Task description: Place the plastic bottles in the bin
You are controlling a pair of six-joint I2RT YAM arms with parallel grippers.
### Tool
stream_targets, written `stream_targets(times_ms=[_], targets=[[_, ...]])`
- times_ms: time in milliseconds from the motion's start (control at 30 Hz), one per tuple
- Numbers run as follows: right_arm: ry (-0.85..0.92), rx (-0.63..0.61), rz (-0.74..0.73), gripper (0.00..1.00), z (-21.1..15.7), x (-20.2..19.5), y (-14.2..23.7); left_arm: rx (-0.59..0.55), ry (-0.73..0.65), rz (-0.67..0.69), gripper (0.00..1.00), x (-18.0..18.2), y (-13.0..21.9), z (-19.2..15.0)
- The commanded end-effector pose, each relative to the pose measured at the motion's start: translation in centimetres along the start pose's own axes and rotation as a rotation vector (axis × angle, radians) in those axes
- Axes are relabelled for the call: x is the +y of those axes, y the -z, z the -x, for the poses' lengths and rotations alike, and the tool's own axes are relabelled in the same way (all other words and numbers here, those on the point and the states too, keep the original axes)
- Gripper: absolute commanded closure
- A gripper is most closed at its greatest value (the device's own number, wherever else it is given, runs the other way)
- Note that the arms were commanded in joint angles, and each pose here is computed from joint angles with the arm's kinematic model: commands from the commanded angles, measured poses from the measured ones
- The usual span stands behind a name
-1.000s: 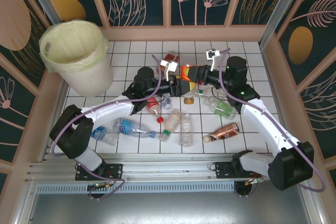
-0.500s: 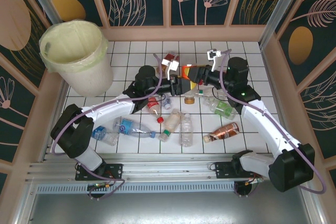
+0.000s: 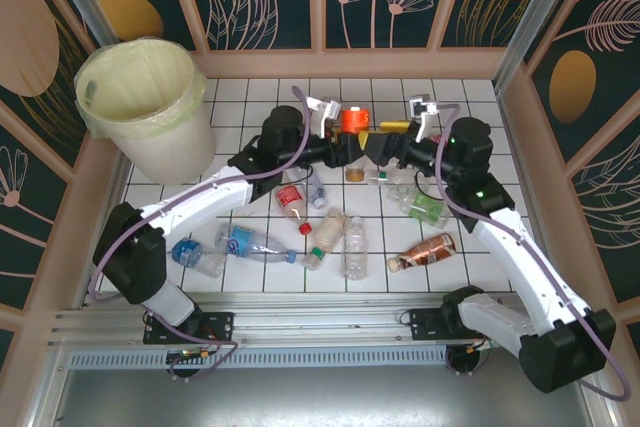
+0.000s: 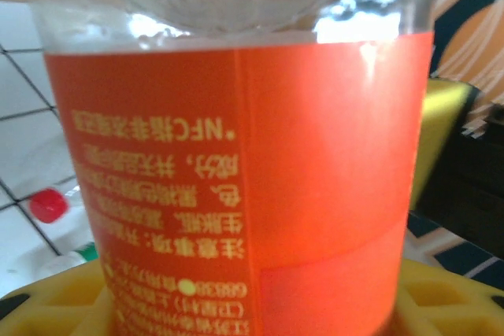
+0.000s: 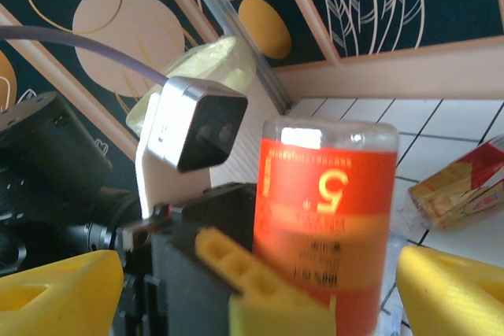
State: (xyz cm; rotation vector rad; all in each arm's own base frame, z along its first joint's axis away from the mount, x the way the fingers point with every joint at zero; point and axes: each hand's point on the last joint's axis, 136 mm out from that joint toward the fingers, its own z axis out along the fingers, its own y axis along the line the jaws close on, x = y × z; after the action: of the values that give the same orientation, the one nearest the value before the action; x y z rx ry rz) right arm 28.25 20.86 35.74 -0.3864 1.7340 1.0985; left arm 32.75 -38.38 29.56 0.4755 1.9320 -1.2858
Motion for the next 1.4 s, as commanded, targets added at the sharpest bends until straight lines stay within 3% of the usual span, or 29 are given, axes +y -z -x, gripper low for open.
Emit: stream_targets(times_ms=[0,333,633,1100,1367], targets=[[0.048,-0.015,-0.073,0.1,-0.4,-0.6,1.4,-0.063,-0.069,0.112,0.51,0.4,2.8,3.8],[0.02,0.04,-0.259,0.11,-3.3,-3.5,3.4,-0.184,-0.127,0.417,0.5,3.8,9.9,12.0],[0.013,0.068,-0.257,0.11,-4.8,-4.2,3.1,-0.274,-0.132,0.609,0.49,6.4,17.5,16.8],[0.014,0.111,-0.273,0.11,-6.4,-5.1,2.6,-0.339,-0.084,0.814,0.49,12.1,25.2,21.2],[0.018,0.121,-0.266,0.11,-7.1,-5.2,2.4,-0.319,-0.055,1.006,0.49,17.1,28.9,22.3]])
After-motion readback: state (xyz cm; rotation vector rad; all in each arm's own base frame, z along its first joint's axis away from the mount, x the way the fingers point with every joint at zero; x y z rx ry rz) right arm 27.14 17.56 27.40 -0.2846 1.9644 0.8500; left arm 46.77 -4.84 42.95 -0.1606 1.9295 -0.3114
